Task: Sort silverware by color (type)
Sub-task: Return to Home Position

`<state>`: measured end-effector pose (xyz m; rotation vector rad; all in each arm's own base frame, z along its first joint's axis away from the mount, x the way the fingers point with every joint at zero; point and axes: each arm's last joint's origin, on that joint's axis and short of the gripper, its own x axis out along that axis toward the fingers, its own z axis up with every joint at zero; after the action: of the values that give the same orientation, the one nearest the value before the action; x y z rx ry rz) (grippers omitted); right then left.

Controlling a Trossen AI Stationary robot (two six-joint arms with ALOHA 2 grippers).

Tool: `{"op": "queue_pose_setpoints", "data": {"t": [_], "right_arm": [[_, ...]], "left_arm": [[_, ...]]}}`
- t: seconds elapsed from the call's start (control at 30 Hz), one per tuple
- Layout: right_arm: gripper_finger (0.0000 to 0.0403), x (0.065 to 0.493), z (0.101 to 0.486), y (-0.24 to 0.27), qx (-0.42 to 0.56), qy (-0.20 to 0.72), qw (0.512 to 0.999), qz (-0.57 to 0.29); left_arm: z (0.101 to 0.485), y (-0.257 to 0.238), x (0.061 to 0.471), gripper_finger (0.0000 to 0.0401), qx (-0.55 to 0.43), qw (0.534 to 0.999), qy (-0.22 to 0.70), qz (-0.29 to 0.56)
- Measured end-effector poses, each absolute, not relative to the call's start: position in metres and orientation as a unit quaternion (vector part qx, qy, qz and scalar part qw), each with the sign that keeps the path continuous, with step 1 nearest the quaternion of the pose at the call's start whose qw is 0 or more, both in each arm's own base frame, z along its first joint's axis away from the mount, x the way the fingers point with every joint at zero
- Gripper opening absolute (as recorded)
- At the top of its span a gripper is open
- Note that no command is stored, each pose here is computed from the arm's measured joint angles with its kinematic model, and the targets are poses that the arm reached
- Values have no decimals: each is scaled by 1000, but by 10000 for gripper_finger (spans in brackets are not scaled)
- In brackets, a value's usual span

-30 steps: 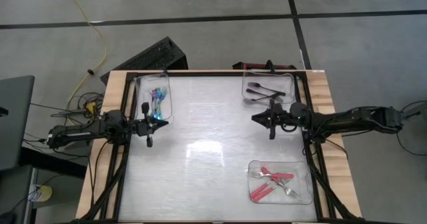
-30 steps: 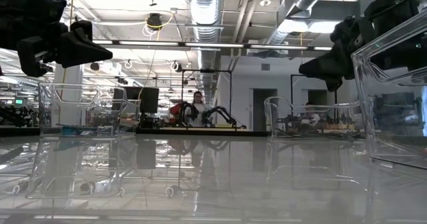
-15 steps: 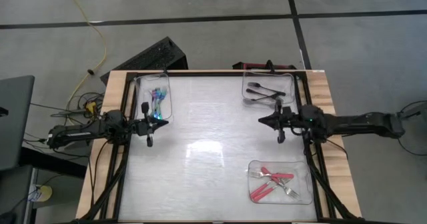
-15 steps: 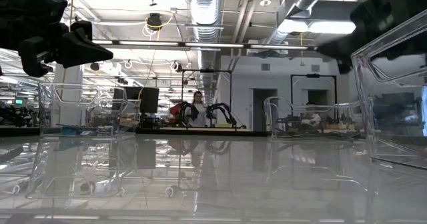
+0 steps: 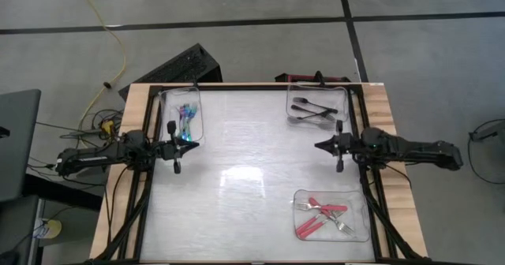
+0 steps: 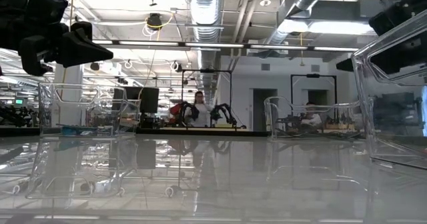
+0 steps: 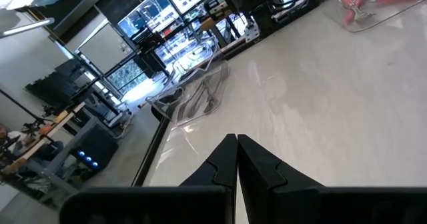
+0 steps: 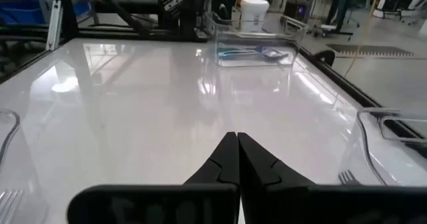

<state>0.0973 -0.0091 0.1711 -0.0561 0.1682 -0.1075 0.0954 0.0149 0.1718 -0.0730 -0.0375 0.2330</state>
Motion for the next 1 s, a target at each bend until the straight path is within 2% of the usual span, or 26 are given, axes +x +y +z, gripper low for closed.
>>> {"op": "queue_pose_setpoints", "data": {"t": [0.43,0.6,0.8,1.0], "right_arm": [[18,91,171,-8,-50,70,995,-51],[18,96,169,-9,-45,3,998,-51],[20,102,160,-9,-36,40,997,-48],[39,106,155,-10,-20,73,996,-49]], "left_arm": [[172,15,95,0,-47,992,-21,116],[172,15,95,0,-45,992,-20,116],[172,15,95,0,-45,992,-20,116],[172,15,95,0,-45,992,-20,116]]}}
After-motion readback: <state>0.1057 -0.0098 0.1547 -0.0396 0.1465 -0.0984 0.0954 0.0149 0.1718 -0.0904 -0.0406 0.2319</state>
